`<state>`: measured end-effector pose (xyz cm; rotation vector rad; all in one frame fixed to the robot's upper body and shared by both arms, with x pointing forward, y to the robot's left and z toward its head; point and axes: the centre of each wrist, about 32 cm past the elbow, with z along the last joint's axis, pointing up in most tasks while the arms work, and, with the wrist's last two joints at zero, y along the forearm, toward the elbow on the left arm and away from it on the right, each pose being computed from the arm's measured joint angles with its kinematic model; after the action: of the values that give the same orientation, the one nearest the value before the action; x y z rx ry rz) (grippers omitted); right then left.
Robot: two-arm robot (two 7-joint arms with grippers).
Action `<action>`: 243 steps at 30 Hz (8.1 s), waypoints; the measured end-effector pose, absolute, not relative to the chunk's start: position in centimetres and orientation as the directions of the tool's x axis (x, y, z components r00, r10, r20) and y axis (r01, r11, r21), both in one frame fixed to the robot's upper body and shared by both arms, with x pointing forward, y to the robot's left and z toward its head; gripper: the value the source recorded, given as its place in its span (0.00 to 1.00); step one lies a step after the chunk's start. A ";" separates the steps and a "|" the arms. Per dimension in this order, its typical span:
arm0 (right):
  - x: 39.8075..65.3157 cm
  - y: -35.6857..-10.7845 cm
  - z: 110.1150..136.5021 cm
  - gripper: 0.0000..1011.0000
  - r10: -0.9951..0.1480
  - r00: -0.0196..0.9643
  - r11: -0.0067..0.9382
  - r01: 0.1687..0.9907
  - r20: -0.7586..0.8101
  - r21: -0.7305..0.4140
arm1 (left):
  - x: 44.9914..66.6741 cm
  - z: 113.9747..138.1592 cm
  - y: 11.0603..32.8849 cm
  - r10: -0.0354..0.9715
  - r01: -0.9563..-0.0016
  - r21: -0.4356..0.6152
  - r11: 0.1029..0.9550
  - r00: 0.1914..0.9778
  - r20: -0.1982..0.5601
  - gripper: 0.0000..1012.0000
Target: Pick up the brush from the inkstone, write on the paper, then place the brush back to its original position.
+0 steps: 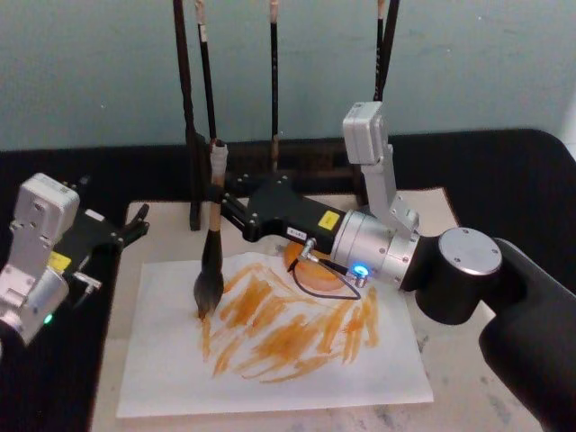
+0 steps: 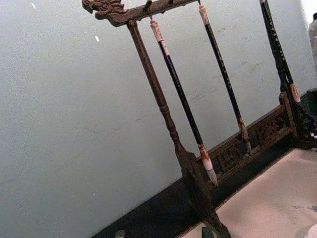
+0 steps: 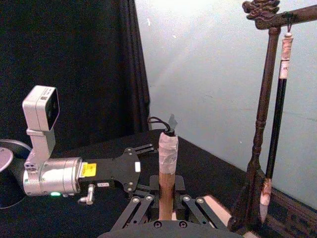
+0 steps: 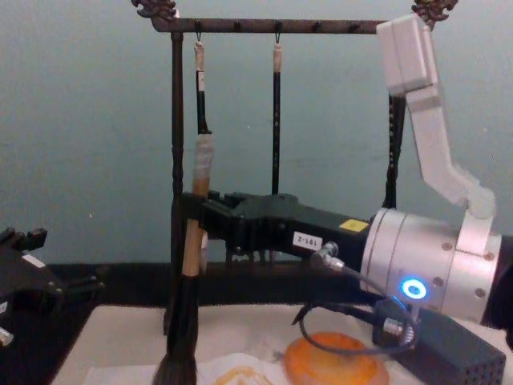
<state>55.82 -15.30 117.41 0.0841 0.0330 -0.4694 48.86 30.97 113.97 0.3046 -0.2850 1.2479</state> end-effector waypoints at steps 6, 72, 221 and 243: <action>56.1 -15.1 117.3 0.17 -0.453 0.891 0.887 0.455 -0.039 0.074 | 48.9 114.0 31.0 0.880 -0.955 0.070 0.287 0.292 0.374 0.99; 55.6 -15.9 118.6 0.17 -0.564 0.825 0.812 0.551 0.017 0.192 | 48.9 114.0 31.0 0.880 -0.955 0.070 0.287 0.292 0.374 0.99; 55.0 -26.1 113.5 0.99 -0.593 0.162 0.362 0.929 -0.789 -0.081 | 48.9 114.0 31.0 0.880 -0.955 0.070 0.287 0.292 0.374 0.99; 53.2 -26.9 113.3 0.99 -0.609 0.189 0.375 0.924 -0.771 -0.070 | 48.9 114.0 31.0 0.880 -0.955 0.070 0.287 0.292 0.374 0.99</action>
<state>53.18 -26.93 113.34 0.4656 0.8155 -1.1339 48.86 30.97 113.98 0.3045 -0.2850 1.2480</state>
